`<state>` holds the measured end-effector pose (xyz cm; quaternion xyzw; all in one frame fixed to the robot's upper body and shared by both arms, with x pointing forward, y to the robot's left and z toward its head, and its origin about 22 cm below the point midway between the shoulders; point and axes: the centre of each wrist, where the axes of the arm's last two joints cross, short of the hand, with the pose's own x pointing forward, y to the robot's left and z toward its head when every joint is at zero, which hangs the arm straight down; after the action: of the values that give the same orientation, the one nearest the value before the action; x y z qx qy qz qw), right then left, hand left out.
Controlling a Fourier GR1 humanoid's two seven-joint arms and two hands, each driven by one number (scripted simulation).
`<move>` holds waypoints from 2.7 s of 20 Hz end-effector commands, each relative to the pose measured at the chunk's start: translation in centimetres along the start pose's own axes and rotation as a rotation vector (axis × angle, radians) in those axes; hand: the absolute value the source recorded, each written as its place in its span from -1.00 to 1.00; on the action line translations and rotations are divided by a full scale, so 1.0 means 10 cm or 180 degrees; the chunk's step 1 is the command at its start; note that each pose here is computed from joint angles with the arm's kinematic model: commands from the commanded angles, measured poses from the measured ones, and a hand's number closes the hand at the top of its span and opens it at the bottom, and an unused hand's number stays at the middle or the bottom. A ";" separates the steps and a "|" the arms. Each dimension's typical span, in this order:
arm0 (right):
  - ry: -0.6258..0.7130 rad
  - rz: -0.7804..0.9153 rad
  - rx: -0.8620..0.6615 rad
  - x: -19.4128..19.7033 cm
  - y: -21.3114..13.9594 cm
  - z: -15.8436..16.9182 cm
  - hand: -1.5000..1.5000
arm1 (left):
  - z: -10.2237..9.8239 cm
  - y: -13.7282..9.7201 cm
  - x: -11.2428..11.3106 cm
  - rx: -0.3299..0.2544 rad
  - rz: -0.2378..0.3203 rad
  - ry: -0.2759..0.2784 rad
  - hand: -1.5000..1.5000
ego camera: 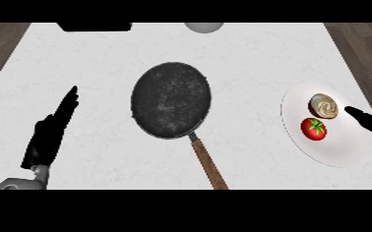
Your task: Pick the cupcake from the plate and place it in the pan
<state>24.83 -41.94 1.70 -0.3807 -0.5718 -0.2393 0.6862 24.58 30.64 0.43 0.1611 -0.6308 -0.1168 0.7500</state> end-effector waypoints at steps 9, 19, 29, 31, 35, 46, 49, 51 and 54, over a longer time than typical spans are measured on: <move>0.0443 0.1647 0.0578 0.77 -0.57 -0.28 -1.00 | 0.23 -0.21 0.03 -0.0094 0.0055 -0.0052 0.00; 0.0616 0.1972 0.1375 1.17 -0.13 -0.36 -1.00 | 0.28 -0.25 0.22 -0.0084 0.0069 -0.0023 0.00; 0.1120 0.2324 0.1734 1.38 0.44 -0.51 -1.00 | 0.16 -0.31 0.07 -0.0078 0.0044 -0.0030 0.00; 0.1184 0.2564 0.1804 1.45 0.53 -0.51 -1.00 | 0.19 -0.44 0.08 -0.0044 0.0045 -0.0057 0.00; 0.1450 0.2846 0.2035 1.45 0.74 -0.41 -1.00 | 0.37 -0.17 0.12 -0.0112 0.0068 -0.0073 0.00; 0.1655 0.3066 0.2170 1.22 0.97 -0.47 -1.00 | 0.26 -0.16 0.16 0.0014 0.0009 -0.0002 0.00; 0.1809 0.3193 0.2140 1.28 1.03 -0.55 -1.00 | 0.29 -0.25 0.12 -0.0062 -0.0023 -0.0039 0.00; 0.1828 0.3235 0.2155 1.06 1.10 -0.39 -1.00 | 0.31 -0.30 0.17 -0.0014 0.0056 -0.0025 0.00; 0.1927 0.3310 0.2184 1.21 0.97 -0.54 -1.00 | 0.40 -0.23 0.21 -0.0085 0.0022 0.0016 0.00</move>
<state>38.35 -38.97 10.55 -0.2868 -0.1758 0.2073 0.9187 22.07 27.83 1.17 0.1526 -0.6334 -0.1221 0.7488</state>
